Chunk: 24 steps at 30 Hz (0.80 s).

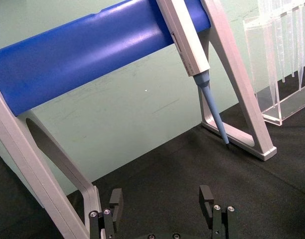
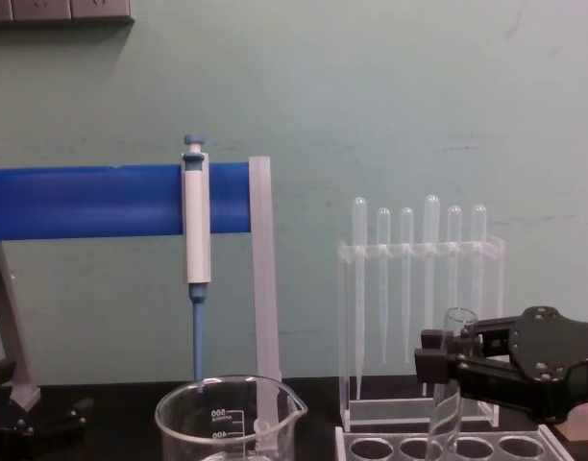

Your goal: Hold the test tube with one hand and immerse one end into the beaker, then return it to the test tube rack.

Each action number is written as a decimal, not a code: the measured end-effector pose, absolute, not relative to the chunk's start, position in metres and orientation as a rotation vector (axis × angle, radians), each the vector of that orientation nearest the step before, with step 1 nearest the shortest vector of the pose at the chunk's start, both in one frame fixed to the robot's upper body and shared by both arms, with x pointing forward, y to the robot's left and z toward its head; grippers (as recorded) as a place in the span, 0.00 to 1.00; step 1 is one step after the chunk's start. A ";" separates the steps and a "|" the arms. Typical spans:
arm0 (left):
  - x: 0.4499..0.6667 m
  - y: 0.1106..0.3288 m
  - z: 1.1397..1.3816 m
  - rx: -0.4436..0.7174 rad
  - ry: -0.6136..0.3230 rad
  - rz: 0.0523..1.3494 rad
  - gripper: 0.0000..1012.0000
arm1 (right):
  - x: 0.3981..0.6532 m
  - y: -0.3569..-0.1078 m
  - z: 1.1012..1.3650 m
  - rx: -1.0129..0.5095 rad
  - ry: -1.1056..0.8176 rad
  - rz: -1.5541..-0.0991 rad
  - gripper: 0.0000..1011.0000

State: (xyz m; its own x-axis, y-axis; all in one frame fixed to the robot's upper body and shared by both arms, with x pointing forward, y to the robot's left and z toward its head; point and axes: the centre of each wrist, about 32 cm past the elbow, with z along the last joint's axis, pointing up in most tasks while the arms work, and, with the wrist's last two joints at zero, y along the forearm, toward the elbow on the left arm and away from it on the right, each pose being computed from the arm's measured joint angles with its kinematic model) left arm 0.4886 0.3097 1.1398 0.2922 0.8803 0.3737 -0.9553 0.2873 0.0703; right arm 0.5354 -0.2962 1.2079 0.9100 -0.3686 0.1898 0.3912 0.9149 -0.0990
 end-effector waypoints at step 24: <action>0.489 0.310 1.140 0.304 -0.285 1.248 0.99 | 0.536 -0.297 1.207 -0.138 -0.166 -0.395 0.43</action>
